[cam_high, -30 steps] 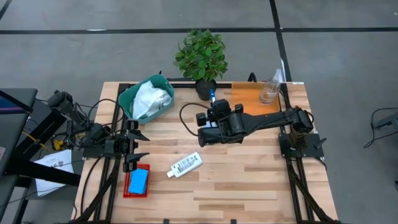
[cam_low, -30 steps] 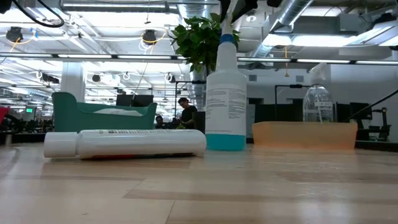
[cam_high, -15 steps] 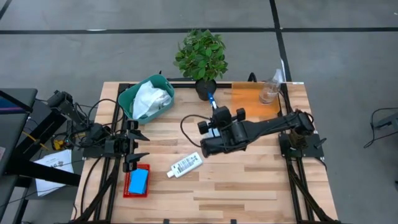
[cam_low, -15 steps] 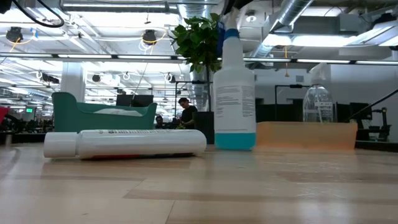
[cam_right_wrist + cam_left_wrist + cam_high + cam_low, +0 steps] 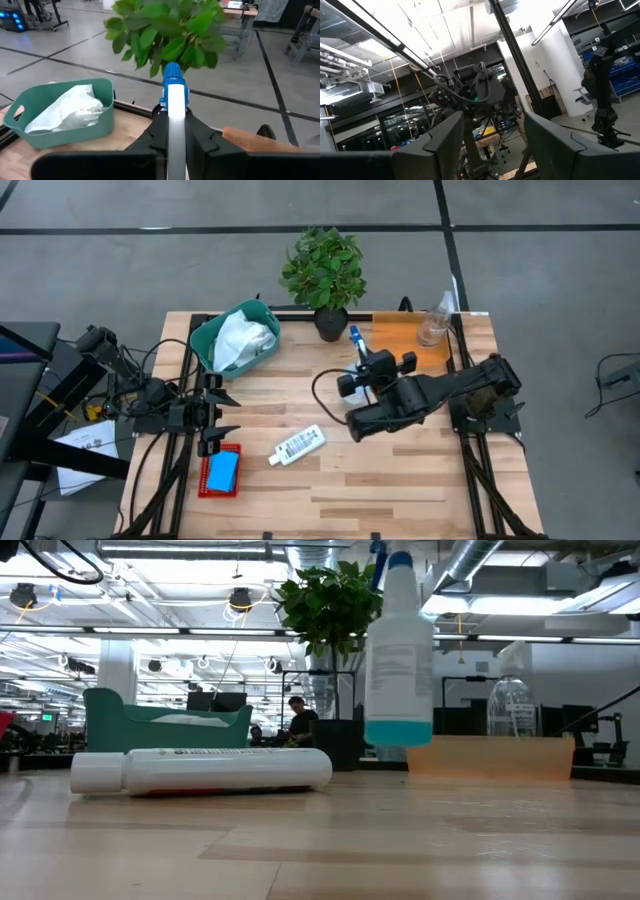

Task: Pick & Place Kitchen Items
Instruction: Put the blue bottle into the orange bin

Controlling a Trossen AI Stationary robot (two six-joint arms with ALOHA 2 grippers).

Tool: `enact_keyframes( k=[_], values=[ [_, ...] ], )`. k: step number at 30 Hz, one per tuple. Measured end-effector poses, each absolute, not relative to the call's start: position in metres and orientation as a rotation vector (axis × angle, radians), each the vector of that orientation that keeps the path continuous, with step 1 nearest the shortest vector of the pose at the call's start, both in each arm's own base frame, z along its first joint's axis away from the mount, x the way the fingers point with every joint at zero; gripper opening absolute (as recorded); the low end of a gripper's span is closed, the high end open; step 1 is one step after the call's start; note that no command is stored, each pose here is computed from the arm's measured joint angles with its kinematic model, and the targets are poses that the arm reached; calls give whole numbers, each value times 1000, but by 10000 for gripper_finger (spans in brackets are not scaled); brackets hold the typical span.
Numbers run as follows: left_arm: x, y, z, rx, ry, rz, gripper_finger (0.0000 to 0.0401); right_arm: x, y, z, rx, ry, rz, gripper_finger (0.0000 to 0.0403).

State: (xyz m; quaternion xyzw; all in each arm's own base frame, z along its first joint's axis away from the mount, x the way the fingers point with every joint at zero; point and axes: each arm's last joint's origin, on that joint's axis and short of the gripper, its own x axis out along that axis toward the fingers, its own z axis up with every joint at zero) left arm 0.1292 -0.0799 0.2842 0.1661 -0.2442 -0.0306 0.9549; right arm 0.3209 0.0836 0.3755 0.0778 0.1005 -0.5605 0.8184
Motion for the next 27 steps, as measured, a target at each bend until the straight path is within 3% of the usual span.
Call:
enact_keyframes(
  k=[27],
  values=[
    [129, -80, 284, 337, -496, -62, 205, 262, 40, 437, 120, 269, -1197, 25]
  ],
)
